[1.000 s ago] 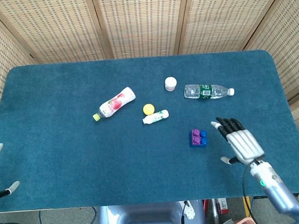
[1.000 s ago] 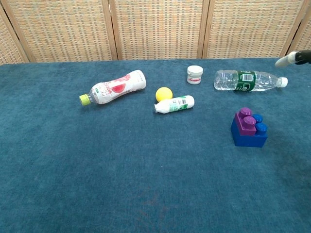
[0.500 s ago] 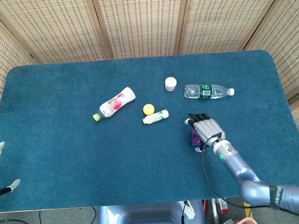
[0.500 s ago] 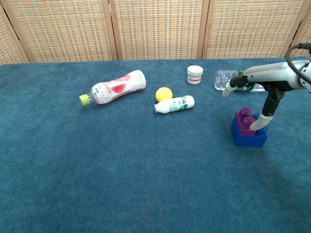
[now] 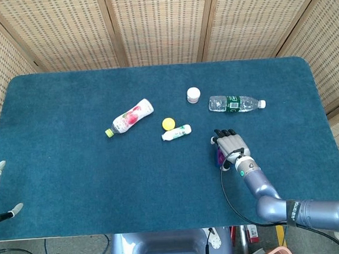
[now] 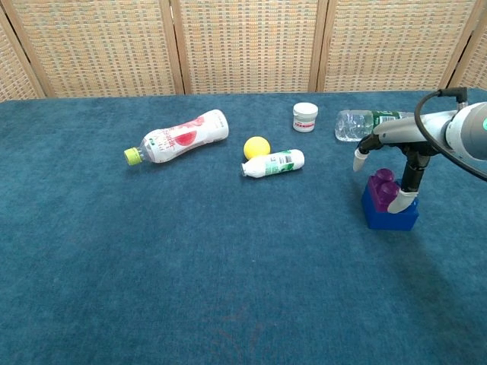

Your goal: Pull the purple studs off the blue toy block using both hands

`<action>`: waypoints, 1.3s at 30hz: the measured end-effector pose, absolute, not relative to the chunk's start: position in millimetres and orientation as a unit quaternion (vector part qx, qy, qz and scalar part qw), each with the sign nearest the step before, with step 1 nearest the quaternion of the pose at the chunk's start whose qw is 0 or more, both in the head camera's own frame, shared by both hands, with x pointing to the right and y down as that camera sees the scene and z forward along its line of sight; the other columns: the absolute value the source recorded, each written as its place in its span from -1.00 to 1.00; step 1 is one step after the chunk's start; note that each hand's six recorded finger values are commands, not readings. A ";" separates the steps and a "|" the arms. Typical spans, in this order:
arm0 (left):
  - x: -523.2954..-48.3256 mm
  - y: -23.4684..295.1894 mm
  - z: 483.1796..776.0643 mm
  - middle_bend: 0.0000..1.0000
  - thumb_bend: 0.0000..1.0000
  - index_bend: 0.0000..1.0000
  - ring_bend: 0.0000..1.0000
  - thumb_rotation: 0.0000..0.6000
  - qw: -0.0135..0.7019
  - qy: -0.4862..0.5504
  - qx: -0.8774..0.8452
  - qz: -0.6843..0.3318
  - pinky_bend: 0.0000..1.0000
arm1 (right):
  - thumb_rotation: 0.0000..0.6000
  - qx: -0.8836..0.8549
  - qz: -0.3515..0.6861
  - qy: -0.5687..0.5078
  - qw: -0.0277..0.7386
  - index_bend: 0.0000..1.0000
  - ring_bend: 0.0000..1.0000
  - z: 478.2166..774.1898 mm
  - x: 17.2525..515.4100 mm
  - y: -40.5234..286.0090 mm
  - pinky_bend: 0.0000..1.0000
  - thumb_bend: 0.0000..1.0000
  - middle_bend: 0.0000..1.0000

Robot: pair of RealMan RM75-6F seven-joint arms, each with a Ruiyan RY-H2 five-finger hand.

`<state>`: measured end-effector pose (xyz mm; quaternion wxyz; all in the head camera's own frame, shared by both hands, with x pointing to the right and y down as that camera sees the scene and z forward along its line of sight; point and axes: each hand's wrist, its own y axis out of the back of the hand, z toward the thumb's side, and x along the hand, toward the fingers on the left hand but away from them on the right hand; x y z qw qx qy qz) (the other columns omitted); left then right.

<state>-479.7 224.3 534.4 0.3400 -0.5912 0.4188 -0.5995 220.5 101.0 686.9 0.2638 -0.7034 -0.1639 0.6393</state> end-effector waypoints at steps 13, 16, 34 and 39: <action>-477.8 224.9 537.5 -1.00 -1.00 -1.00 -1.00 1.00 0.340 0.413 -0.593 -0.602 -1.00 | 1.00 -0.685 0.661 -0.168 0.257 -0.23 -1.00 698.5 231.6 94.9 -1.00 -0.73 -1.00; -477.6 225.3 537.8 -1.00 -1.00 -1.00 -1.00 1.00 0.340 0.413 -0.593 -0.602 -1.00 | 1.00 -0.684 0.662 -0.168 0.255 -0.09 -1.00 699.6 232.4 94.7 -1.00 -0.67 -1.00; -472.0 218.5 544.8 -1.00 -1.00 -1.00 -1.00 1.00 0.338 0.407 -0.605 -0.595 -1.00 | 1.00 -0.743 0.581 -0.242 0.228 0.18 -1.00 661.9 209.9 74.8 -1.00 -0.43 -1.00; -462.2 201.8 550.8 -1.00 -1.00 -1.00 -1.00 1.00 0.336 0.413 -0.634 -0.560 -1.00 | 1.00 -0.775 0.533 -0.272 0.203 0.20 -1.00 648.1 194.7 67.7 -1.00 -0.43 -0.95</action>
